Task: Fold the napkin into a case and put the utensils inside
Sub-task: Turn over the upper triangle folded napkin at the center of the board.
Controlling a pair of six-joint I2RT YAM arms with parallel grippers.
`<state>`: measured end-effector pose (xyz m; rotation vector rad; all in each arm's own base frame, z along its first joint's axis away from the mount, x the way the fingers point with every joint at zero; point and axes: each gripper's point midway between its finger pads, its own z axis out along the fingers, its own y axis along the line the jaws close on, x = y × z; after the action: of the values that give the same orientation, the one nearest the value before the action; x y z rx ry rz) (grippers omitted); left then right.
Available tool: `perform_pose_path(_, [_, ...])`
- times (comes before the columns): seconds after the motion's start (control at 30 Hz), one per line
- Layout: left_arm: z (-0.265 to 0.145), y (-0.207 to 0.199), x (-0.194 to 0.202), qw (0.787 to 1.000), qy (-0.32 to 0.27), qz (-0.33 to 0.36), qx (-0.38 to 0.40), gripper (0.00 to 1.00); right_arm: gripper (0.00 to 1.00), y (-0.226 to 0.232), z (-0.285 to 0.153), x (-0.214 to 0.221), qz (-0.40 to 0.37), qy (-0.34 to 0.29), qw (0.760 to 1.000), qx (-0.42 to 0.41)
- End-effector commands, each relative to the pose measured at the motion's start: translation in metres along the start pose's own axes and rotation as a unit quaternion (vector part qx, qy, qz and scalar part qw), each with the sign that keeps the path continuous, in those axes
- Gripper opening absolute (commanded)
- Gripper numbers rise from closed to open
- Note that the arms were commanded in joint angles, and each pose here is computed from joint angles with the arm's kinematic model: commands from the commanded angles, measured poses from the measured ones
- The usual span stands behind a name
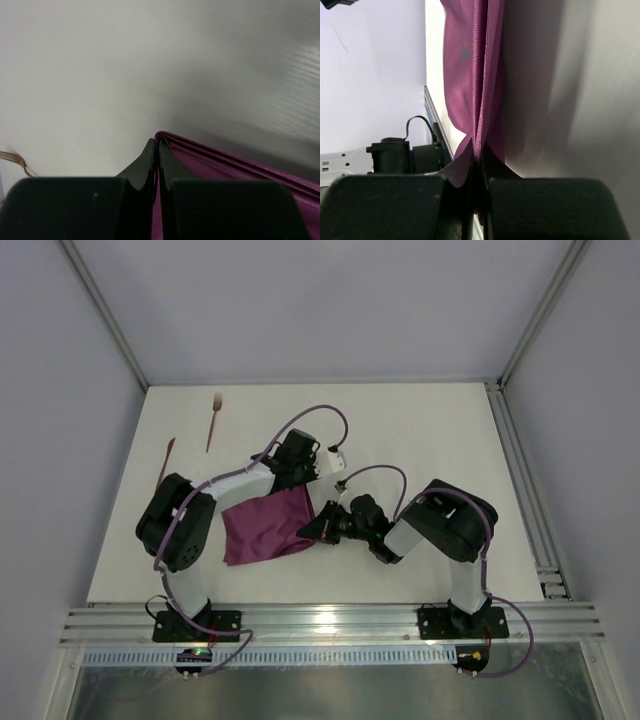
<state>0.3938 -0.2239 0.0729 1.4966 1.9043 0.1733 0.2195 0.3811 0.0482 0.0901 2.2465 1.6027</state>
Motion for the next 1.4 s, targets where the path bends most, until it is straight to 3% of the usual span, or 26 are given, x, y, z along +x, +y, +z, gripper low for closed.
perform_pose_path(0.0, [0.002,0.035,-0.034,0.997,-0.041,-0.010,-0.063,0.00,0.04,0.010,-0.010,0.012,-0.008,0.009,1.000,-0.025])
perform_pose_path(0.33, [0.024,0.016,-0.051,0.999,-0.034,-0.002,-0.038,0.00,0.05,-0.016,-0.029,0.020,0.012,-0.007,1.000,0.013])
perform_pose_path(0.47, [0.028,0.009,-0.050,0.999,-0.031,-0.003,-0.027,0.00,0.13,-0.020,-0.032,0.022,0.016,-0.007,1.000,0.022])
perform_pose_path(0.57, [0.031,0.005,-0.052,0.999,-0.030,0.000,-0.023,0.06,0.26,-0.025,-0.036,0.024,0.019,-0.008,0.999,0.034])
perform_pose_path(0.63, [0.031,0.004,-0.053,0.999,-0.031,-0.002,-0.023,0.16,0.34,-0.024,-0.040,0.020,0.015,-0.019,0.999,0.040])
perform_pose_path(0.87, [0.023,0.015,-0.066,0.999,-0.040,-0.017,-0.031,0.44,0.47,-0.041,-0.059,0.018,-0.006,-0.037,0.994,0.101])
perform_pose_path(0.93, [0.017,0.019,-0.069,0.998,-0.041,-0.020,-0.034,0.52,0.48,-0.041,-0.065,0.016,-0.012,-0.044,0.993,0.110])
perform_pose_path(1.13, [-0.017,0.036,-0.073,0.997,-0.031,-0.048,-0.051,0.54,0.52,-0.054,-0.092,0.010,-0.072,-0.047,0.981,0.175])
perform_pose_path(1.23, [-0.048,0.041,-0.070,0.995,-0.028,-0.078,-0.059,0.54,0.55,-0.039,-0.105,-0.017,-0.130,-0.068,0.972,0.185])
perform_pose_path(1.37, [-0.089,0.021,-0.030,0.993,0.012,-0.111,-0.030,0.56,0.59,-0.007,-0.111,-0.069,-0.195,-0.086,0.962,0.169])
